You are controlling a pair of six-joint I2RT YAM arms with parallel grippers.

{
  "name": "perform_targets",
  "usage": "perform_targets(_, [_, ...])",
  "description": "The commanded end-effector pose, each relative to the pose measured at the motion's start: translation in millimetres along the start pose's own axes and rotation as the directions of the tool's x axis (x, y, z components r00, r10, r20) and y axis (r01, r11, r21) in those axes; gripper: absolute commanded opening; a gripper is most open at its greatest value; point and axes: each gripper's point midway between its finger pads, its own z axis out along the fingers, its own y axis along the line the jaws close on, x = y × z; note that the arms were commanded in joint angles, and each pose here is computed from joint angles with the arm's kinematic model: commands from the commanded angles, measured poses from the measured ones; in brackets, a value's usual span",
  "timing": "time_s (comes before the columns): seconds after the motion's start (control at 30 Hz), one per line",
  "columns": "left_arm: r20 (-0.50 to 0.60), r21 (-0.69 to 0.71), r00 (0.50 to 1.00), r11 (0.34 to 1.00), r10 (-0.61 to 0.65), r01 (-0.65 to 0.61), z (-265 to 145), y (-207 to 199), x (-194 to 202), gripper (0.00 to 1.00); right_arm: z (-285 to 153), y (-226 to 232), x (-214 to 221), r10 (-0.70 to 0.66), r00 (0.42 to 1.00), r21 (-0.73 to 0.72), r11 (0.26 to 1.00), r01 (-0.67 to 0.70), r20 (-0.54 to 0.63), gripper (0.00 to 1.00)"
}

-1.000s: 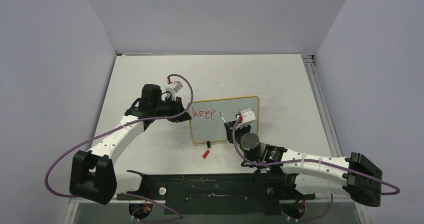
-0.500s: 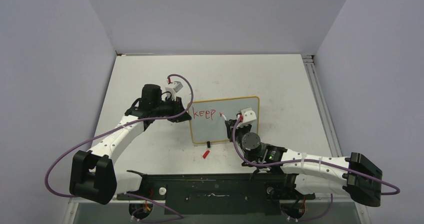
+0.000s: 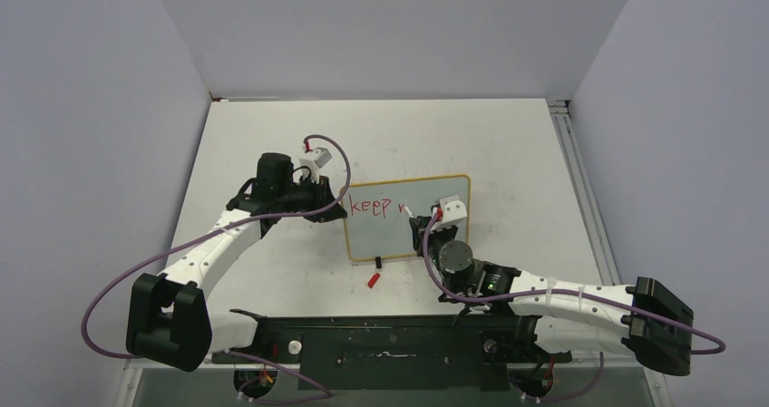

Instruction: Write a sentence on the whiteboard

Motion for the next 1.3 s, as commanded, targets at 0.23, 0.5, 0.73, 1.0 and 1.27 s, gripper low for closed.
perform_targets(0.23, [0.053, 0.023, 0.997, 0.999, 0.047, -0.048, -8, -15, -21, 0.00, -7, -10, 7, 0.040, 0.999, 0.043, 0.998, -0.040, -0.009, 0.05])
perform_targets(0.5, [0.057, 0.024, 0.997, 0.998, 0.050, -0.051, -9, -16, -22, 0.00, -15, -5, 13, 0.041, 0.999, 0.041, 0.998, -0.040, -0.016, 0.05])
perform_targets(0.73, [0.055, 0.022, 0.997, 0.999, 0.048, -0.049, -9, -15, -20, 0.00, -14, -3, 2, 0.038, 0.999, 0.043, 0.998, -0.039, 0.011, 0.05])
perform_targets(1.0, [0.056, 0.018, 0.997, 0.999, 0.051, -0.052, -9, -14, -20, 0.00, -9, 4, -15, 0.026, 0.998, 0.030, 0.999, -0.028, 0.049, 0.05])
perform_targets(1.27, [0.055, 0.019, 0.997, 0.998, 0.053, -0.054, -9, -15, -20, 0.00, -6, 4, -27, 0.032, 0.996, 0.038, 0.999, -0.035, 0.079, 0.05])
